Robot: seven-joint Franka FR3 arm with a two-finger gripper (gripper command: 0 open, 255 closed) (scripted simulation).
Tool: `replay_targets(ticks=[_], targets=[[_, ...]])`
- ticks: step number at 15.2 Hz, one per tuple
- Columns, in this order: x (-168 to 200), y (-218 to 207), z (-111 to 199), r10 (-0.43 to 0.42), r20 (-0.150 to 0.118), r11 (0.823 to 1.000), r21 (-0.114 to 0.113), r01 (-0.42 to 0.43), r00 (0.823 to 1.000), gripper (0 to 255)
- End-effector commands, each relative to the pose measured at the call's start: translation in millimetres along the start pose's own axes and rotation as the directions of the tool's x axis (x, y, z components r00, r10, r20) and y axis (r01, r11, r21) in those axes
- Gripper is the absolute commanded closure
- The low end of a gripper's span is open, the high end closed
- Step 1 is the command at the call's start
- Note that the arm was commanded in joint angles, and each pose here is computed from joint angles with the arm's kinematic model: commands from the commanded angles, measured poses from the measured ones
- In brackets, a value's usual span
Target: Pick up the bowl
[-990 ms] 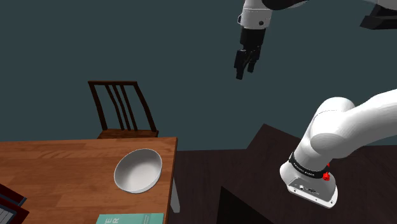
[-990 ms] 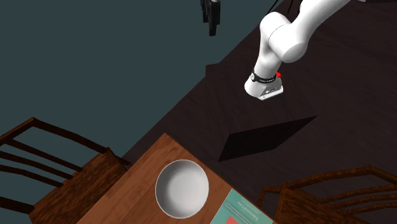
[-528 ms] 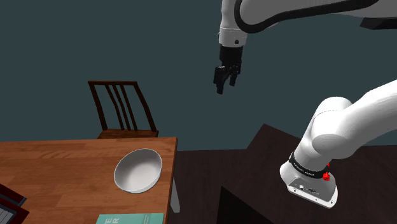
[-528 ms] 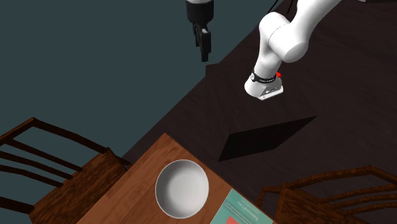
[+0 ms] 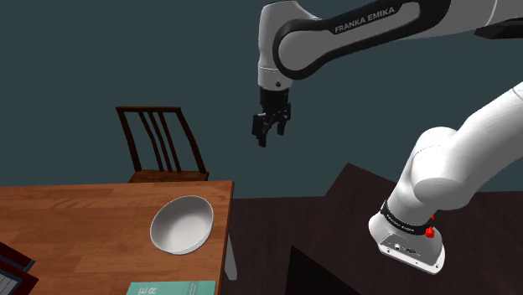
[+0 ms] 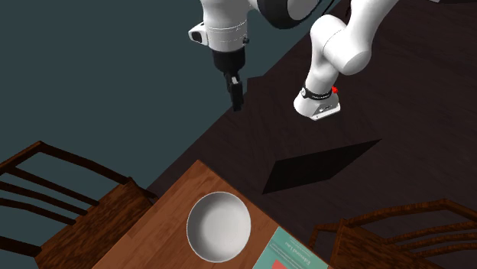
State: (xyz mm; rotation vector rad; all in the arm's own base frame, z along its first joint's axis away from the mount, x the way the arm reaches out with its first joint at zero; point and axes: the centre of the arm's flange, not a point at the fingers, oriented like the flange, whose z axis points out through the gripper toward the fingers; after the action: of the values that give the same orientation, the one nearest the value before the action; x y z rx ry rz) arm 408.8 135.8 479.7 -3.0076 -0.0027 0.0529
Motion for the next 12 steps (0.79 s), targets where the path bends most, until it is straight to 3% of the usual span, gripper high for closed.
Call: replay_targets(ticks=[1,12], targets=[[11.3,-18.8,19.3,-0.002,0.002,1.000,0.007,0.002,1.000,0],[72.8,-114.1,106.5,-0.016,0.017,0.999,0.037,0.015,1.000,0]])
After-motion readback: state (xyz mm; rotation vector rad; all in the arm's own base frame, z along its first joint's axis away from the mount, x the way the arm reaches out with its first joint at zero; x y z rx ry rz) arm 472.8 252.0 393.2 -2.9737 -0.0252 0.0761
